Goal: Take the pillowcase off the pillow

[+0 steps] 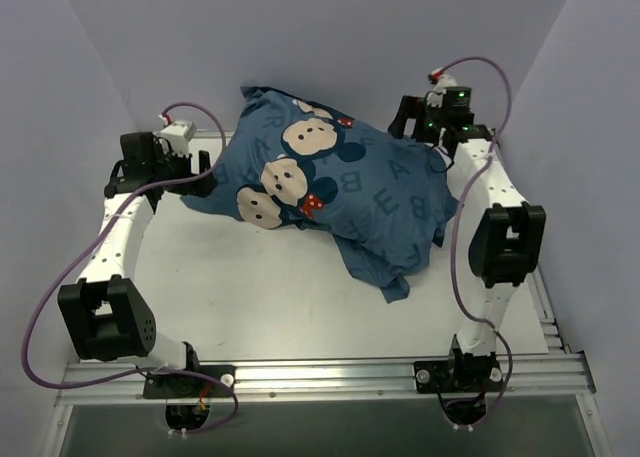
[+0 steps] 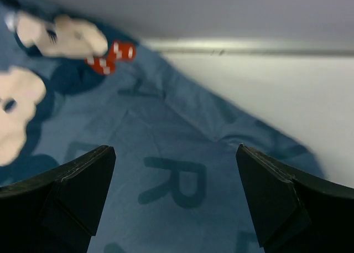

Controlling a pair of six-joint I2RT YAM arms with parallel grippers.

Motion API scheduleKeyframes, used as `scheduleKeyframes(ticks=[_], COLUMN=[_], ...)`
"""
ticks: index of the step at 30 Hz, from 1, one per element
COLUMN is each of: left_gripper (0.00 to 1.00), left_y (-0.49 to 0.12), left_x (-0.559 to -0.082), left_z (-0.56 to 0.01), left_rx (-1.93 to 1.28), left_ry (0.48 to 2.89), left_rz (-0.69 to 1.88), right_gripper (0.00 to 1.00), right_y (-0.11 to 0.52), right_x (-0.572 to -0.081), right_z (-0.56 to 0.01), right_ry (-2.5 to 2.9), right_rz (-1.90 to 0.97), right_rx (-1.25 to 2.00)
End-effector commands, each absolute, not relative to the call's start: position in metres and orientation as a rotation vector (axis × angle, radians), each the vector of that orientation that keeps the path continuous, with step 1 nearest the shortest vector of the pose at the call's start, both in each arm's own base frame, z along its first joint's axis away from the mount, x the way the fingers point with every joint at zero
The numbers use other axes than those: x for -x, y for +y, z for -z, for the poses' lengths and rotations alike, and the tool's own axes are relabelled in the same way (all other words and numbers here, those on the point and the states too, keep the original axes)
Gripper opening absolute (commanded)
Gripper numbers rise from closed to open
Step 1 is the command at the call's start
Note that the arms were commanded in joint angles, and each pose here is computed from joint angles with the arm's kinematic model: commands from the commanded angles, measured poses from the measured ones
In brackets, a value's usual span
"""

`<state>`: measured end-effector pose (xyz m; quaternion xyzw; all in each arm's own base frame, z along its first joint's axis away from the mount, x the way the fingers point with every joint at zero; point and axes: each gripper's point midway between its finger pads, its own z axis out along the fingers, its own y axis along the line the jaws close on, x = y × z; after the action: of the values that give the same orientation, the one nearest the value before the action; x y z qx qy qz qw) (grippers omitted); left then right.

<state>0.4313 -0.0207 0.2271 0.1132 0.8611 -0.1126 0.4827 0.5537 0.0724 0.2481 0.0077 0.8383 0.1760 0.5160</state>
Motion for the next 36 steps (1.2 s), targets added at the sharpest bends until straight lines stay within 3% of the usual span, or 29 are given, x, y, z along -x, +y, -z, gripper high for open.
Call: scheduleKeyframes(ticks=[1,6,9,10,13,19,23,27,30,32,34,35,36], left_gripper=[0.94,0.94,0.94,0.94,0.94,0.94,0.94,0.94,0.94,0.94,0.94,0.94,0.94], left_y=[-0.035,-0.026,-0.02,-0.019,-0.018,-0.017,-0.014,-0.014,-0.016,-0.016,-0.014,-0.014,-0.012], left_x=[-0.383,-0.364,-0.352,-0.349,-0.34,-0.328,-0.325,-0.324,-0.324,-0.323,-0.323,-0.323,-0.322], left_z=[-0.205,-0.197,-0.197,-0.199,-0.202,-0.214,-0.225,-0.232,-0.236,-0.237,-0.24,-0.241,-0.243], left_rx=[-0.328,-0.311,-0.308,-0.305,-0.29,-0.28,-0.273,-0.258,-0.251,-0.25,-0.242,-0.241,-0.237], left_ry=[2.29,2.373,2.404,2.403,2.411,2.386,2.368,2.348,2.34,2.338,2.33,2.328,2.324], left_rz=[0.391,0.341,0.307,0.296,0.294,0.286,0.272,0.275,0.288,0.293,0.288,0.288,0.288], right_gripper=[0.98,0.95,0.67,0.4,0.0,0.0,0.0,0.0,0.0,0.0,0.0,0.0,0.0], right_y=[0.166,0.206,0.205,0.202,0.187,0.106,0.023,-0.019,-0.005,0.059,0.102,0.152,0.18], right_x=[-0.515,-0.491,-0.482,-0.476,-0.484,-0.493,-0.48,-0.455,-0.437,-0.426,-0.42,-0.406,-0.403], right_z=[-0.185,-0.104,-0.091,-0.087,-0.124,-0.225,-0.338,-0.425,-0.473,-0.481,-0.455,-0.443,-0.405], right_ry=[2.254,2.44,2.453,2.462,2.358,2.119,1.877,1.735,1.641,1.626,1.656,1.661,1.702], right_rz=[-0.643,-0.716,-0.761,-0.764,-0.766,-0.655,-0.342,-0.074,0.024,0.02,0.021,-0.055,-0.08], right_rx=[0.297,0.401,0.344,0.32,0.232,-0.071,-0.24,-0.286,-0.218,-0.042,0.063,0.165,0.231])
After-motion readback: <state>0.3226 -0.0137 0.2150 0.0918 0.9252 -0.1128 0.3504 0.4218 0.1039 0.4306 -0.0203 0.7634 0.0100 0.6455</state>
